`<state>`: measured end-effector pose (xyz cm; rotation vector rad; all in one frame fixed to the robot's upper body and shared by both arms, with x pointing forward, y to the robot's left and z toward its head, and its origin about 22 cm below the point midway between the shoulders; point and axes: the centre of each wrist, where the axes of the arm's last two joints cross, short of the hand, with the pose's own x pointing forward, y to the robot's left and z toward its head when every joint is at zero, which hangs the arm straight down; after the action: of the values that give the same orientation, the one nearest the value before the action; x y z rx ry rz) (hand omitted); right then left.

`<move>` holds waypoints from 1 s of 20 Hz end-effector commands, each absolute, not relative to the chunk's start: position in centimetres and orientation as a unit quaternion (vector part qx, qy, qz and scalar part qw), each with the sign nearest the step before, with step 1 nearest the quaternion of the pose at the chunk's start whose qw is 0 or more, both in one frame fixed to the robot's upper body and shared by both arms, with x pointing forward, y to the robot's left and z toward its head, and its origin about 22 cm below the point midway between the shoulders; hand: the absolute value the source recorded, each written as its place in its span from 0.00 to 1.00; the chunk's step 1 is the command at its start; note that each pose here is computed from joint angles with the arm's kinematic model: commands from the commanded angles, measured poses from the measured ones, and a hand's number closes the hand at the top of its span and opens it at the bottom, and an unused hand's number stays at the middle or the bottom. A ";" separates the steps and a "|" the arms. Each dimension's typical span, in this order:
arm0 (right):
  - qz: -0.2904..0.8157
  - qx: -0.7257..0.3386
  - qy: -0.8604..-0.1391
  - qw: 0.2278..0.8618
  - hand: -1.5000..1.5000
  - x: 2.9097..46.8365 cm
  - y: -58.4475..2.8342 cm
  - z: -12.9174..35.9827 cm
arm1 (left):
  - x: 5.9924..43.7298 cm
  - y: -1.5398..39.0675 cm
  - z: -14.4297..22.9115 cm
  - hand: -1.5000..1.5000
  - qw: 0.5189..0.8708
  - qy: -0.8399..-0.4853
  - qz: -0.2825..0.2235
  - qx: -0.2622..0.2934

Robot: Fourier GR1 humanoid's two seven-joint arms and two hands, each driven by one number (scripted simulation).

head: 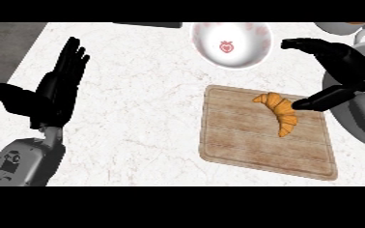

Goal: Pick the croissant from the cutting board and place it in the pot

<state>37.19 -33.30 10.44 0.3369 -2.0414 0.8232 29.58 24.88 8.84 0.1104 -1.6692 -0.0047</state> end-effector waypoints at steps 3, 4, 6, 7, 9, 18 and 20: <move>0.419 0.193 -0.790 0.404 0.00 39.0 -35.8 14.1 | 29.4 25.3 8.5 0.50 0.678 -0.733 -0.003 0.053; 0.462 0.185 -0.764 0.411 0.00 39.2 -34.8 14.4 | 29.7 25.2 8.2 0.50 0.679 -0.731 0.000 0.057; 0.520 0.177 -0.728 0.410 0.00 39.4 -34.0 15.7 | 30.1 25.2 9.1 0.50 0.675 -0.736 0.008 0.052; 0.553 0.172 -0.704 0.411 0.00 39.2 -34.2 17.0 | 29.9 26.1 8.5 0.50 0.679 -0.732 0.005 0.060; 0.614 0.152 -0.665 0.397 0.00 39.2 -32.1 16.4 | 29.9 25.0 8.8 0.50 0.675 -0.735 0.010 0.059; 0.761 0.110 -0.548 0.330 0.00 38.9 -28.9 13.3 | 29.0 26.5 8.4 0.50 0.687 -0.723 0.017 0.072; 0.761 0.112 -0.543 0.337 0.00 39.0 -29.3 12.2 | 29.0 26.2 8.1 0.50 0.690 -0.720 0.023 0.075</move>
<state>38.86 -28.84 13.25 0.1008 -1.5427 1.9008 29.31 26.01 8.36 0.1609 -1.6270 0.0347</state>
